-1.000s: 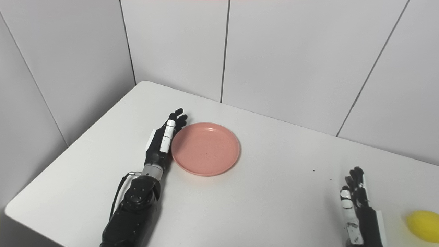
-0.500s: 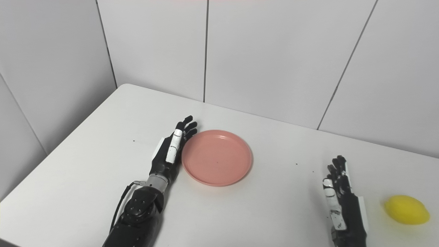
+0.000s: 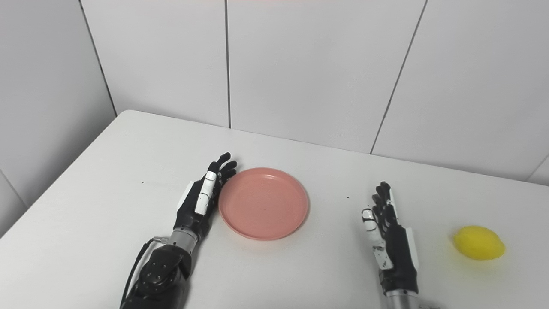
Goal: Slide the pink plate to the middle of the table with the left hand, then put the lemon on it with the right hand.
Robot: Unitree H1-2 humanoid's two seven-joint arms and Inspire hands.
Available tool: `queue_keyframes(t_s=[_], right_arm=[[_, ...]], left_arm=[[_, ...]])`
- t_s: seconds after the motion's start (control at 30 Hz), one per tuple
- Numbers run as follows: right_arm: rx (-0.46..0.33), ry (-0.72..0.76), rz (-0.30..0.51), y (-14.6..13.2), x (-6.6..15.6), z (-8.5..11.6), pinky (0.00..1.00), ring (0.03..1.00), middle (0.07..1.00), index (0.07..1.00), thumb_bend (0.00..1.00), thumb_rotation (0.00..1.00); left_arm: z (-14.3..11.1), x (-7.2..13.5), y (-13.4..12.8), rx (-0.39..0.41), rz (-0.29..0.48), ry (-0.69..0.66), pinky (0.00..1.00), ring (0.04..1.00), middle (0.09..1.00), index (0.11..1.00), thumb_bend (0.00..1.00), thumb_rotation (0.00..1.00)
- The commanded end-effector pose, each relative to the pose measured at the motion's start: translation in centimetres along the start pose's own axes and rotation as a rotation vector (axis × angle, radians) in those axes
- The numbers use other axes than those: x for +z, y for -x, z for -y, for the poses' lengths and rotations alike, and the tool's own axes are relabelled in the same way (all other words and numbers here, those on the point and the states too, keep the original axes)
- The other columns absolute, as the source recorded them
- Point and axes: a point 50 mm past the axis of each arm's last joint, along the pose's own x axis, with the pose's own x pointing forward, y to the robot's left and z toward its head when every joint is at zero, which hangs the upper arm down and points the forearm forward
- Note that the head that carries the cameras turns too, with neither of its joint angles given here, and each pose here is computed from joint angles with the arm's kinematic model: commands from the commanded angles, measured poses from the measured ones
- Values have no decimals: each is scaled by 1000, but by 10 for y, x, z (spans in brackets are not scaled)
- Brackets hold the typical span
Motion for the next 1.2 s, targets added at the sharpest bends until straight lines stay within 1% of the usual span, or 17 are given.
queue_keyframes(t_s=[0.0,0.07,0.17,0.2,0.3,0.33,0.43,0.6,0.7,0.77,0.93,1.17], right_arm=[[-28,17,17,-5,9,-7,945,934,947,951,701,805],[-43,27,13,-6,10,-11,914,914,933,935,687,794],[-52,55,1,-8,11,-16,903,904,924,927,687,789],[-53,72,-1,-8,11,-18,900,897,918,923,668,817],[-52,106,0,-10,12,-24,900,895,912,924,643,855],[-46,105,-1,-10,12,-25,909,900,918,931,639,873],[-23,81,3,-12,12,-29,922,921,938,944,641,883],[-8,54,4,-15,15,-36,957,956,972,967,645,896],[-11,42,6,-17,17,-39,958,961,975,970,657,894],[-13,37,9,-17,19,-41,950,965,977,973,643,889],[-16,39,15,-19,22,-44,944,964,979,975,642,907],[-22,45,17,-22,23,-46,938,956,974,974,646,911]], left_arm=[[3,13,-3,-29,45,-6,969,932,924,934,692,1000],[5,14,-2,-43,50,12,953,931,924,934,688,1000],[9,17,-1,-58,56,16,951,925,919,930,676,1000],[9,17,-1,-61,55,15,959,926,923,931,681,1000],[11,18,0,-71,50,9,979,932,931,934,692,1000],[11,19,0,-74,53,8,979,936,933,935,692,1000],[14,19,1,-83,56,11,970,936,932,932,699,1000],[19,20,3,-106,56,7,970,933,925,929,698,1000],[24,20,4,-120,49,7,977,933,922,927,694,1000],[27,19,5,-138,42,7,987,939,929,933,700,1000],[27,16,7,-169,39,15,979,953,949,955,699,1000],[32,9,8,-195,43,26,930,932,930,927,699,1000]])
